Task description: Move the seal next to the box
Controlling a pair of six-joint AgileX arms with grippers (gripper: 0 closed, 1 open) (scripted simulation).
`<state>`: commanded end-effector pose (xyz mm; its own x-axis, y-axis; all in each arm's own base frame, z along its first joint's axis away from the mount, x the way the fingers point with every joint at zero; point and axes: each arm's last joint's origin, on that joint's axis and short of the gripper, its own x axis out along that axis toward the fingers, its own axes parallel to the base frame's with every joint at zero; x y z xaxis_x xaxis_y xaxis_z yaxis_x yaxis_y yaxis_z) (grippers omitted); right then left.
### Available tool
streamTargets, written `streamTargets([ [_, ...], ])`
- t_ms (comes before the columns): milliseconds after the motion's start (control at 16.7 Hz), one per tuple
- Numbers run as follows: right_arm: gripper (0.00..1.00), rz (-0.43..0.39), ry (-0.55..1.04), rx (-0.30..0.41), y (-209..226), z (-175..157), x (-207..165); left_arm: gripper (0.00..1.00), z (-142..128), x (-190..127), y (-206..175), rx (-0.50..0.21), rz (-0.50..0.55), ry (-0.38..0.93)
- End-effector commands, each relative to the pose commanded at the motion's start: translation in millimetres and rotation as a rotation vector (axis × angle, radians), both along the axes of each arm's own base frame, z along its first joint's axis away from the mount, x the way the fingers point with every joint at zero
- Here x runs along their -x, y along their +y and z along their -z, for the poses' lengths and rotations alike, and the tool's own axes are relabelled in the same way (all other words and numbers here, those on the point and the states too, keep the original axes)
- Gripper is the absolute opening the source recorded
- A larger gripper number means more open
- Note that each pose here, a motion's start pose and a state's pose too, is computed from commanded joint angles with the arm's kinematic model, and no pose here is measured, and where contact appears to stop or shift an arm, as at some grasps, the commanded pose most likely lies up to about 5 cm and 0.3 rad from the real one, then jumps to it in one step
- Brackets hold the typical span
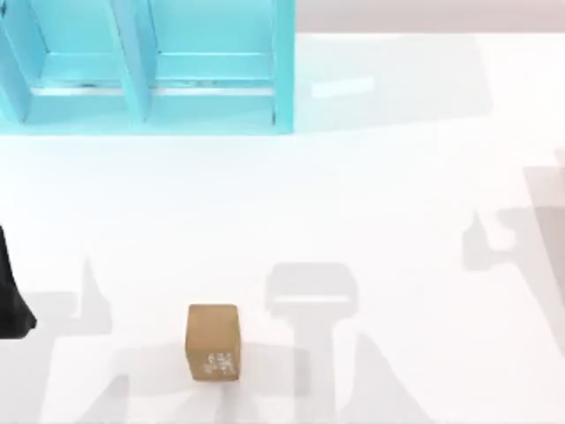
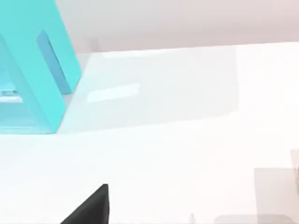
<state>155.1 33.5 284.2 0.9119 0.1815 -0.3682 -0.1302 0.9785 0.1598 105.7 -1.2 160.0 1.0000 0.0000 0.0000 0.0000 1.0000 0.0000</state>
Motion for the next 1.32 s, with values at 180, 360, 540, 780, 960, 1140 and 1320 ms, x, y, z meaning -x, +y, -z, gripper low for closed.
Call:
streamTargets([
  [180,1.00,-0.057,0.246,-0.020,39.1,-31.3,-58.3,1.00,0.0,0.0,0.0,0.000,0.000,0.000],
  [360,1.00,-0.092,0.516,-0.004,99.4,-30.1,-117.2,1.00,0.0,0.0,0.0,0.000,0.000,0.000],
  [540,1.00,-0.097,0.760,0.045,168.9,-5.1,-152.5,1.00,0.0,0.0,0.0,0.000,0.000,0.000],
  [780,1.00,-0.066,0.992,0.122,252.7,28.3,-154.5,1.00,0.0,0.0,0.0,0.000,0.000,0.000],
  [960,1.00,-0.030,1.095,0.169,303.3,44.5,-136.7,1.00,0.0,0.0,0.0,0.000,0.000,0.000],
  [1140,1.00,0.003,1.152,0.199,340.2,54.2,-114.1,1.00,0.0,0.0,0.0,0.000,0.000,0.000],
  [1320,1.00,0.023,1.174,0.211,360.8,54.9,-94.2,1.00,0.0,0.0,0.0,0.000,0.000,0.000],
])
